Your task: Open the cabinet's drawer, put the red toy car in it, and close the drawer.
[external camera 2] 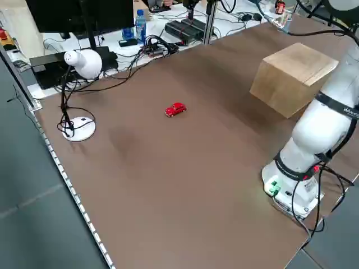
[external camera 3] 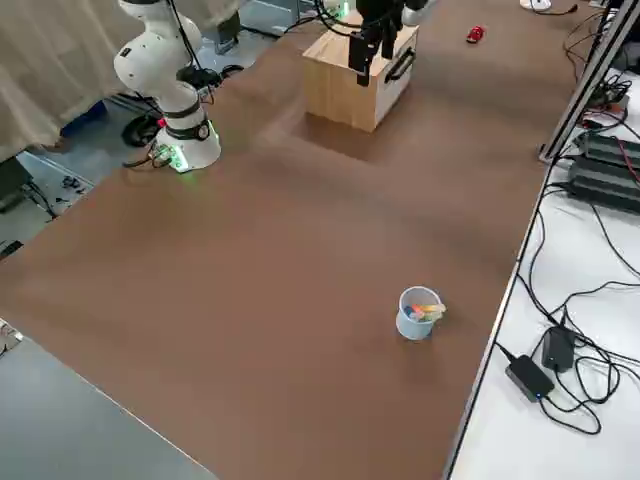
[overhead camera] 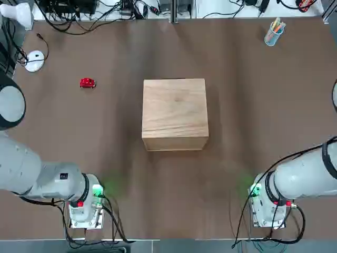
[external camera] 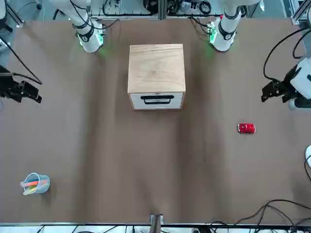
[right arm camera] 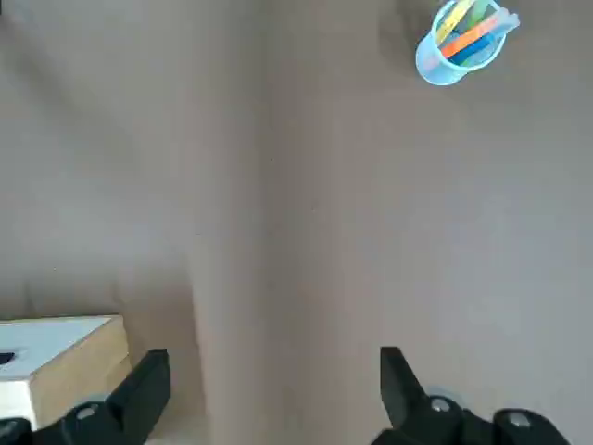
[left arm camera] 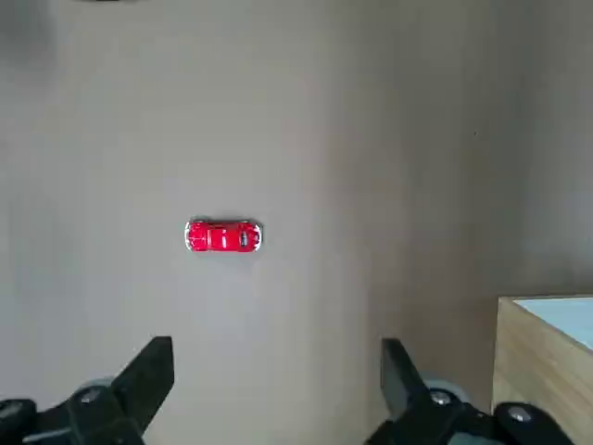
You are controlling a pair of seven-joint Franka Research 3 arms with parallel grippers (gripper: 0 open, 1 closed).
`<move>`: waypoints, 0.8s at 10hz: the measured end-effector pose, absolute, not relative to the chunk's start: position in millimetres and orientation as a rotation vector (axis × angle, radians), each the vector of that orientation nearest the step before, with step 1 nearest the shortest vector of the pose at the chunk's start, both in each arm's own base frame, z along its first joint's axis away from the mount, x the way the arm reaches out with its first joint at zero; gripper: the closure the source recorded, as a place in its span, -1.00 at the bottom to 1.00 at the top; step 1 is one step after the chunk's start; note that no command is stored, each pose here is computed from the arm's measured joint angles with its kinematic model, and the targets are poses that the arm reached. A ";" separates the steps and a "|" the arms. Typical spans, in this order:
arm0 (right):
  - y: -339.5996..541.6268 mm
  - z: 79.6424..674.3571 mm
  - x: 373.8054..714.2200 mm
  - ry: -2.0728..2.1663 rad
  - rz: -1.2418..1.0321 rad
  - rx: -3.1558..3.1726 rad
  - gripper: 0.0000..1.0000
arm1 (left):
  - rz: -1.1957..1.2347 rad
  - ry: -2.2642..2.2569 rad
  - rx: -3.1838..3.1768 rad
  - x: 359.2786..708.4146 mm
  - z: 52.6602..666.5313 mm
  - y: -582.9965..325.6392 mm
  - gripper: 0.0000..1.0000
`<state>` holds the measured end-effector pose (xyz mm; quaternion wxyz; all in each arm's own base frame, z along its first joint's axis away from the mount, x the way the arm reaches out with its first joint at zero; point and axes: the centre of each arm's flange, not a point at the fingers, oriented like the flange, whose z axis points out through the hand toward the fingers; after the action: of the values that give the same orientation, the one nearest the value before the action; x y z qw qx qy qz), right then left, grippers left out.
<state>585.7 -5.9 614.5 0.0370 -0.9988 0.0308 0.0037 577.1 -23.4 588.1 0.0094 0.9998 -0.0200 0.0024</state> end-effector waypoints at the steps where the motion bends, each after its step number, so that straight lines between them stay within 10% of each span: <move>1: -3.5 614.0 585.7 0.088 0.013 -3.066 -1.00 | 0.007 -0.062 3.122 577.1 588.1 -23.4 -0.97; 8: 15.6 600.0 588.0 0.039 0.056 -3.068 -1.00 | 0.006 -0.057 3.122 577.0 587.7 -24.5 -0.96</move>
<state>588.0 15.6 600.0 0.0363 -0.9991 0.0127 0.0182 577.0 -24.5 587.7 0.0094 0.9998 -0.0182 0.0020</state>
